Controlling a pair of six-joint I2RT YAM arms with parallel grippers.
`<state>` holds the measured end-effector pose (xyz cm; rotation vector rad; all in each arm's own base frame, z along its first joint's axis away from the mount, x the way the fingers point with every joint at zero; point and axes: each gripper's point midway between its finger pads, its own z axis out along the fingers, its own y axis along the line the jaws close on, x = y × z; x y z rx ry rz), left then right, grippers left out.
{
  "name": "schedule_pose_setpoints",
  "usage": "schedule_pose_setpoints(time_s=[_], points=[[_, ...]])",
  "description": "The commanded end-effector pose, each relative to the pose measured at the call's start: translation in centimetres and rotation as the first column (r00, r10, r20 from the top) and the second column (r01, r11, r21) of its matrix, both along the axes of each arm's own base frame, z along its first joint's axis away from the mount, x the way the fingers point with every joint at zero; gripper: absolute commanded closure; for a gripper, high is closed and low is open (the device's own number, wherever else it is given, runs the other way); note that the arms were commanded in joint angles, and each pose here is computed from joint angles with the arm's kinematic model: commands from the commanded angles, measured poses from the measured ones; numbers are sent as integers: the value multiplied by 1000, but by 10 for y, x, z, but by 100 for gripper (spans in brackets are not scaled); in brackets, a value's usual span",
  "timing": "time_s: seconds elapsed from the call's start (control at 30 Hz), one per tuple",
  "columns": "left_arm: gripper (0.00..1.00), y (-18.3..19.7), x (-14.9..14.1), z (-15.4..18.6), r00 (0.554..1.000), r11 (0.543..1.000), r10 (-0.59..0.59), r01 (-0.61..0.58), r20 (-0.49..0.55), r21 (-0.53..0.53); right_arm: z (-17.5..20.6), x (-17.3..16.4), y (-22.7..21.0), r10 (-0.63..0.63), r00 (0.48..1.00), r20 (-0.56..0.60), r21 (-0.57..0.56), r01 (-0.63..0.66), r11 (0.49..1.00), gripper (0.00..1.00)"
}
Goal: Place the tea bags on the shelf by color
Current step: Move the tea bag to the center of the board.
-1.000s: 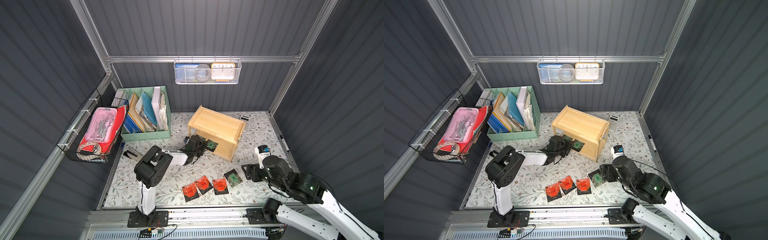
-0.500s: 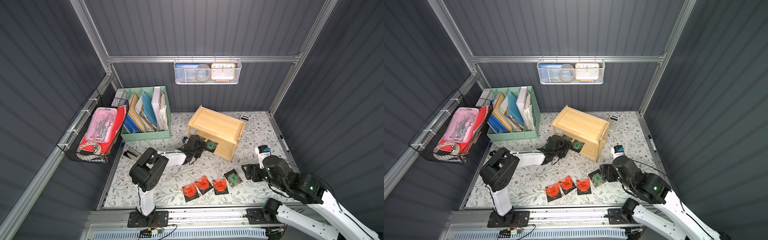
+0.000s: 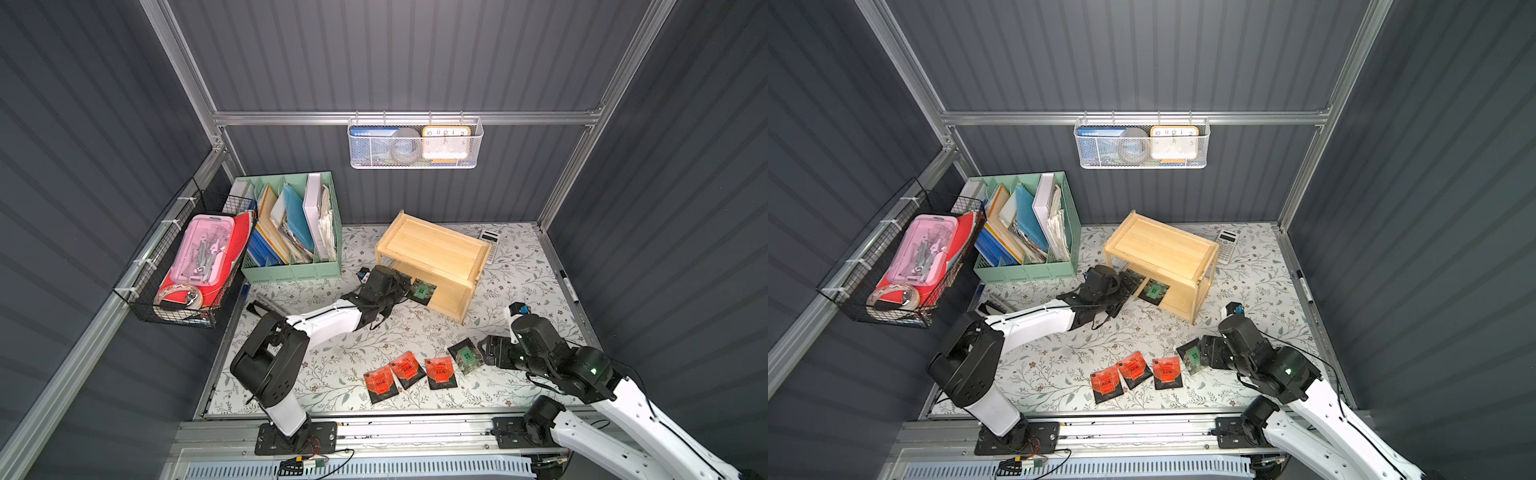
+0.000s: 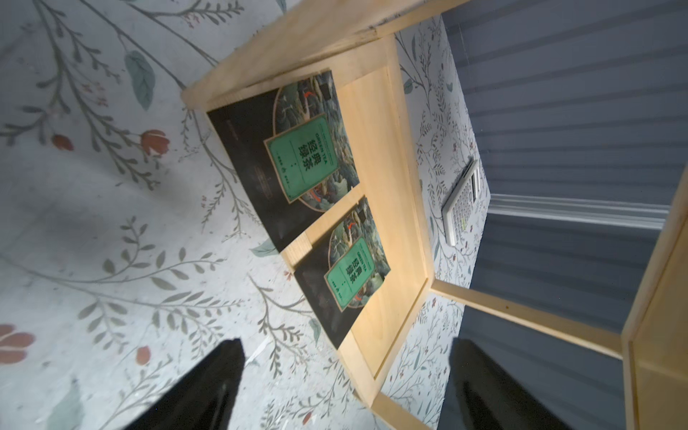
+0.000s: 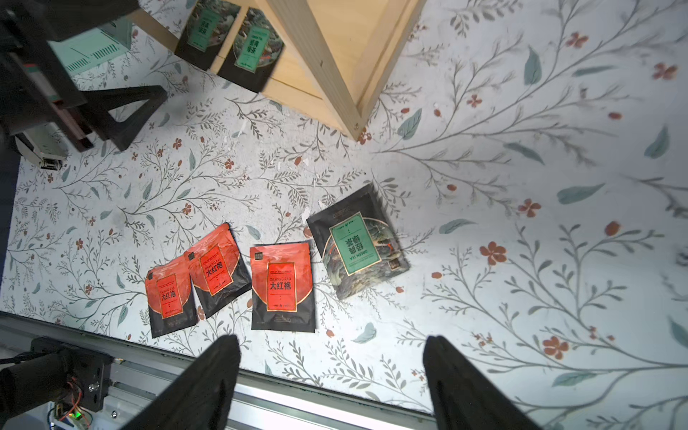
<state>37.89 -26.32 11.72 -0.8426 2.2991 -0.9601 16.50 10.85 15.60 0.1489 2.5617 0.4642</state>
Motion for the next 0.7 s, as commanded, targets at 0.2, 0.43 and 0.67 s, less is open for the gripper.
schedule_pose_setpoints(time_s=[0.2, 0.43, 0.67], points=[[0, 21, -45, -3, 995, 991, -93, 97, -48, 92, -37, -2, 11, -111, 987, -119, 127, 126, 984, 20], [0, 29, -67, -1, 985, 979, -160, 167, -63, 116, -68, 2, 12, -207, 958, -197, 137, 236, 962, 24], [0, 35, -82, 2, 981, 977, -178, 185, -76, 102, -90, 14, 17, -245, 947, -206, 145, 277, 950, 29]])
